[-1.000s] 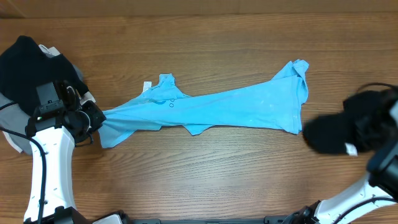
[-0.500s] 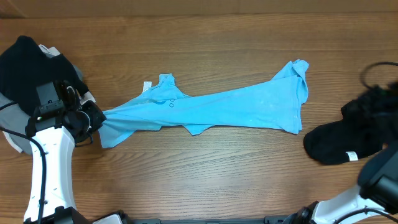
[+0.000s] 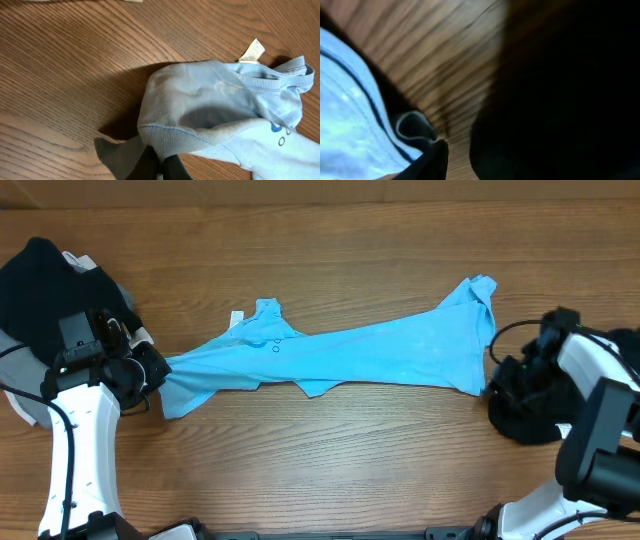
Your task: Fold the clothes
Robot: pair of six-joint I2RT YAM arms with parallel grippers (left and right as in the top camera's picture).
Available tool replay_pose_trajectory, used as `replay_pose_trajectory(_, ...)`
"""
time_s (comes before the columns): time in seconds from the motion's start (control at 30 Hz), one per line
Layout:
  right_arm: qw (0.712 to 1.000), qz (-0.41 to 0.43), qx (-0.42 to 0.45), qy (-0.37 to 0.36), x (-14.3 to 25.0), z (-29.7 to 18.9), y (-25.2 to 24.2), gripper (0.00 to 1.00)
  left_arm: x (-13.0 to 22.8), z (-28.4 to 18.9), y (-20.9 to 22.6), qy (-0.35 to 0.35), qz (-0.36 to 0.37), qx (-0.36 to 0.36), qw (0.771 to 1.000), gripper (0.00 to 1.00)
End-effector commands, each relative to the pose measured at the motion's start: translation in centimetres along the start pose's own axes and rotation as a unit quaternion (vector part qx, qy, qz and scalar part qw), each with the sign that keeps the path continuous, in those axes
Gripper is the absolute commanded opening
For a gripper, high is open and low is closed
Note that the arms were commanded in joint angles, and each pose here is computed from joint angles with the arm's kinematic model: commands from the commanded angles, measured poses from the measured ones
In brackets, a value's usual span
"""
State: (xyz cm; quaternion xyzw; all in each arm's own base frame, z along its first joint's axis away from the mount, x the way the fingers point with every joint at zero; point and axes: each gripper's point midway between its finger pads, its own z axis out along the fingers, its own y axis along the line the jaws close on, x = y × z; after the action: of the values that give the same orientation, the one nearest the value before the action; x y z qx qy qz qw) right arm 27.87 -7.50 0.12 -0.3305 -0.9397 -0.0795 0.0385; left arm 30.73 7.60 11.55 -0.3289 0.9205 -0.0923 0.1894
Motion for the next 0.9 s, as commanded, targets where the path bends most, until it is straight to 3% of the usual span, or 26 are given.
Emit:
replay_pose_trajectory(0.0,0.992,0.097,0.079,-0.023,-0.6,0.4,-5.1,0.40,-0.7,-1.0,-0.8,-0.017,0.019,0.011,1.000,0.04)
replay_pose_trajectory(0.2,0.955,0.287,0.068,-0.026,-1.0,-0.6,-12.0,0.38,-0.7,-1.0,-0.8,-0.018,0.019,0.011,1.000,0.04)
replay_pose_trajectory(0.33,0.940,0.342,0.003,-0.014,-1.0,-1.0,-13.2,0.31,-0.7,-1.0,-0.8,-0.018,0.019,0.011,1.000,0.04)
replay_pose_trajectory(0.37,0.942,0.333,-0.034,-0.014,-1.3,-1.3,-12.3,0.31,-0.7,-1.0,-0.8,-0.017,0.019,0.011,1.000,0.04)
replay_pose_trajectory(0.47,0.965,0.166,-0.197,-0.044,-3.1,-3.6,-6.1,0.33,-0.7,-1.0,-0.8,-0.017,0.019,0.011,1.000,0.07)
replay_pose_trajectory(0.5,0.964,0.103,-0.238,-0.055,-3.1,-4.7,-3.7,0.44,-0.7,-1.0,-0.8,-0.017,0.019,0.011,1.000,0.09)
replay_pose_trajectory(0.6,0.974,0.035,-0.219,-0.052,-2.2,-4.7,-1.0,0.56,-0.6,-1.0,-0.8,-0.016,0.018,0.010,1.000,0.09)
replay_pose_trajectory(0.77,0.990,-0.045,-0.132,-0.035,-0.5,-2.8,1.8,0.56,-0.6,-1.0,-0.8,-0.016,0.019,0.010,1.000,0.09)
replay_pose_trajectory(0.87,0.991,-0.062,-0.109,-0.036,-0.2,-2.4,2.5,0.66,-0.6,-1.0,-0.8,-0.016,0.018,0.010,1.000,0.09)
